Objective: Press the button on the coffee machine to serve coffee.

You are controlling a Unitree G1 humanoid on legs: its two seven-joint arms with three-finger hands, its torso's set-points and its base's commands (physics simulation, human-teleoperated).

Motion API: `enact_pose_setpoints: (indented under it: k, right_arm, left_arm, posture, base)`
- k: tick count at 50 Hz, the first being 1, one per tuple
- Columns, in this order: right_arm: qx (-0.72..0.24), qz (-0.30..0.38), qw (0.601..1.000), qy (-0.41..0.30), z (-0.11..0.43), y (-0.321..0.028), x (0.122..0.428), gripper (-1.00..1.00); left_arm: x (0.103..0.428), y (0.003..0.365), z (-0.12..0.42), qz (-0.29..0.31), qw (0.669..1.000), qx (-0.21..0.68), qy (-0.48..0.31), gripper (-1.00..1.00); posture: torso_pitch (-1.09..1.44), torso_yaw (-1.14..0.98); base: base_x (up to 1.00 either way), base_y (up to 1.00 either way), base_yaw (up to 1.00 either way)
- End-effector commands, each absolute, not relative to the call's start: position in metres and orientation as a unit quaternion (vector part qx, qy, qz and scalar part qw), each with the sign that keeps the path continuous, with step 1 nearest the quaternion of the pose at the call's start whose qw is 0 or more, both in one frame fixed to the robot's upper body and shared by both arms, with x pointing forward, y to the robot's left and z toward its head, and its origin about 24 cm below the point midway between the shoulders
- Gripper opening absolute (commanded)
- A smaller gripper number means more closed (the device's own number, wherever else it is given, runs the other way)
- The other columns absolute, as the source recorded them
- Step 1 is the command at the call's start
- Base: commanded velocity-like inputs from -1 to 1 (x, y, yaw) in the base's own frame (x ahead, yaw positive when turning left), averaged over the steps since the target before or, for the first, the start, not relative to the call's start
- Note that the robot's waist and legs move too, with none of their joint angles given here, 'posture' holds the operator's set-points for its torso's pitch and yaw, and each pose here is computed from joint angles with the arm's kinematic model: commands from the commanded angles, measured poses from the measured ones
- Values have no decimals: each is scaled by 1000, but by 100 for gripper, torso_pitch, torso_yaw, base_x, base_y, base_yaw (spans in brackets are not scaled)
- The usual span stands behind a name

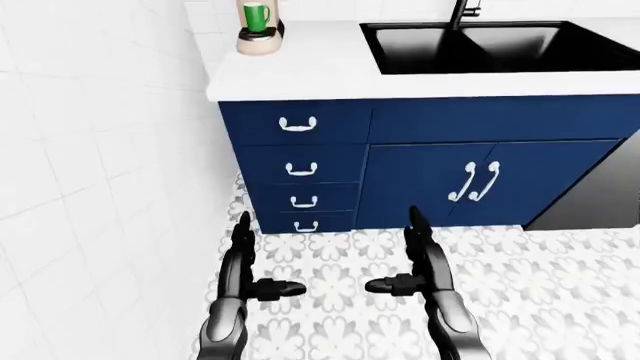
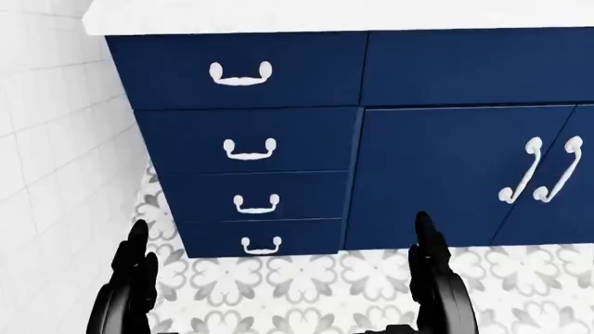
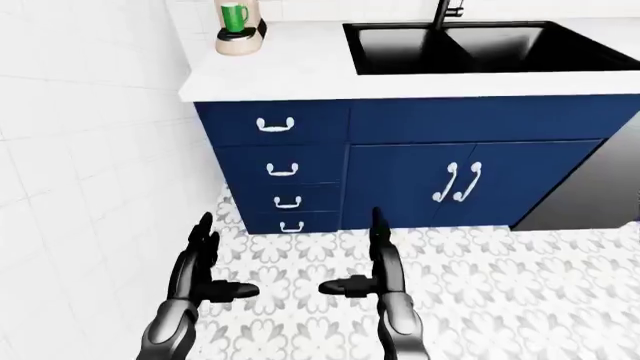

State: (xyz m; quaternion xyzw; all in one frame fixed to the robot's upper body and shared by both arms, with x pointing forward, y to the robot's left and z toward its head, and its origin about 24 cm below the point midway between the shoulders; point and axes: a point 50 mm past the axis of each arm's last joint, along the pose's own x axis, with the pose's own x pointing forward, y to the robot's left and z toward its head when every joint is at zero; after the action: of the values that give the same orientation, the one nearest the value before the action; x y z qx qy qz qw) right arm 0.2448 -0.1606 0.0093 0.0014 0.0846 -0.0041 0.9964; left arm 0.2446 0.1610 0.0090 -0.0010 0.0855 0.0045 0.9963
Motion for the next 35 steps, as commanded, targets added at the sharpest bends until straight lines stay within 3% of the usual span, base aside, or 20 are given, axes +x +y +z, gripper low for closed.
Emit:
enact_pose_setpoints:
  k: [1,19,23,35]
  right_arm:
    - [-3,7,1000,-2,41,-158,253,100]
    - [-12,9,1000,0,39,-158,253,100]
    - [-59,4,998,0,52,-156,261,100]
    - [-51,-2,998,-22,103,-160,282,100]
  left_arm:
    - [253,158,42,-6,1000,7,-10,100]
    - [251,158,46,-7,1000,-1,-15,100]
    - [255,156,50,-2,1000,4,-25,100]
    - [278,161,98,11,998,-11,-52,100]
  posture:
    - [0,0]
    - [0,0]
    - [0,0]
    - [0,0]
  base:
    - [0,0,0]
    - [0,0,0]
    - [0,0,0]
    - [0,0,0]
